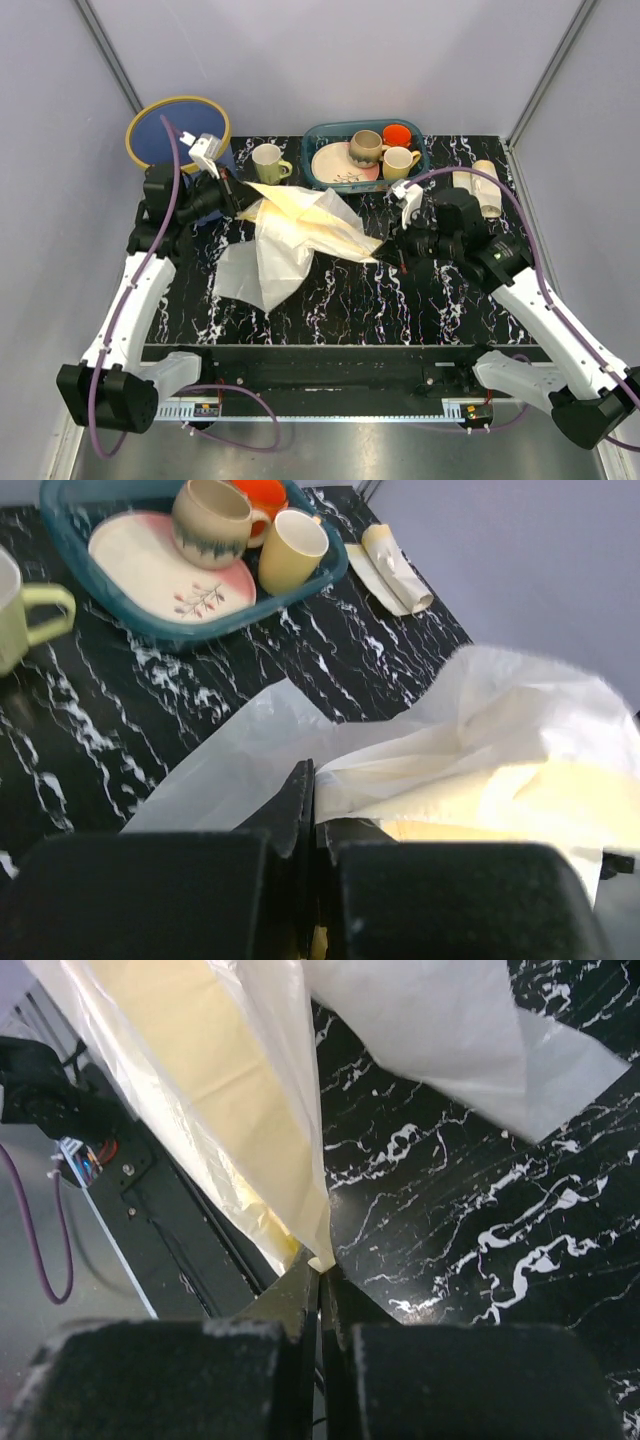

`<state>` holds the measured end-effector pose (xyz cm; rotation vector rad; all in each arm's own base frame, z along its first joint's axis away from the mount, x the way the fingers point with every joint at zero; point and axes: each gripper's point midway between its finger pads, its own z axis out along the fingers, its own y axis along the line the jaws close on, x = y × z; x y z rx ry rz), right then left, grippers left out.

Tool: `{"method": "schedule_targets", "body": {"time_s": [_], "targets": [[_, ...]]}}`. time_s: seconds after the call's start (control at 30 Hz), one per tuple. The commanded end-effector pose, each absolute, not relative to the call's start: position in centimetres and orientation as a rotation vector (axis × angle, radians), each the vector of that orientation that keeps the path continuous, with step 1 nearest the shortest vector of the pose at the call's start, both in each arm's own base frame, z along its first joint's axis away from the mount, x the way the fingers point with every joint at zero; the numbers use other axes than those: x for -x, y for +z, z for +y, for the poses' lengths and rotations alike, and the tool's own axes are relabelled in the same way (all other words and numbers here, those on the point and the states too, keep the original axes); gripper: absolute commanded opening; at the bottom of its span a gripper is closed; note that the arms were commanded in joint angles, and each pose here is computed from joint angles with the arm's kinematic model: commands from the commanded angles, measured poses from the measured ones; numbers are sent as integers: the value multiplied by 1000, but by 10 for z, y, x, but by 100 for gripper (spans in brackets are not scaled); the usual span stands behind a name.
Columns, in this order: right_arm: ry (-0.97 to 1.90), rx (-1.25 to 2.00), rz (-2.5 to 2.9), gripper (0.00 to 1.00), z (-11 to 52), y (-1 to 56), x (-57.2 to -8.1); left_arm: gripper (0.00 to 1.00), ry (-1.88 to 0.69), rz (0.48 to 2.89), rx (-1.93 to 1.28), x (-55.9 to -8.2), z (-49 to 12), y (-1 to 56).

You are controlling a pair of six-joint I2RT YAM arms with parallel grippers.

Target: Put the trash bags into the trash bin

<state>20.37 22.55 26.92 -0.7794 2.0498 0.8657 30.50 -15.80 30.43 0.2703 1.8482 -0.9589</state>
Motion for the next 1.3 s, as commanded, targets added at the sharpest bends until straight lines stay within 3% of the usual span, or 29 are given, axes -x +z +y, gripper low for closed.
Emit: {"method": "schedule_targets", "body": {"time_s": [0.0, 0.07, 0.1, 0.17, 0.2, 0.27, 0.3, 0.53, 0.77, 0.97, 1.27], "targets": [[774, 823, 2051, 0, 215, 257, -206, 0, -835, 1766, -424, -331, -154, 331], [821, 846, 2014, 0, 222, 264, -205, 3, -885, 1795, -446, -328, -161, 328], [846, 848, 1969, 0, 228, 274, -208, 18, -953, 1812, -451, -321, -168, 324], [925, 862, 1951, 0, 239, 279, -205, 33, -1033, 1852, -447, -307, -177, 307], [947, 874, 1926, 0, 244, 284, -207, 50, -1076, 1858, -430, -298, -180, 308], [1035, 874, 1930, 0, 253, 287, -203, 59, -1105, 1878, -376, -285, -179, 302], [1059, 883, 1913, 0, 257, 289, -203, 68, -1127, 1919, -346, -278, -179, 284], [1162, 896, 1903, 0, 267, 293, -197, 87, -1166, 2054, -136, -247, -172, 236], [1238, 895, 1880, 0, 273, 298, -188, 88, -1183, 2279, 120, -228, -166, 166], [1222, 881, 1894, 0, 273, 298, -191, 89, -1376, 2183, 140, -214, -182, 167], [1248, 845, 1889, 0, 278, 302, -195, 89, -1504, 2240, 328, -191, -189, 143]]}}
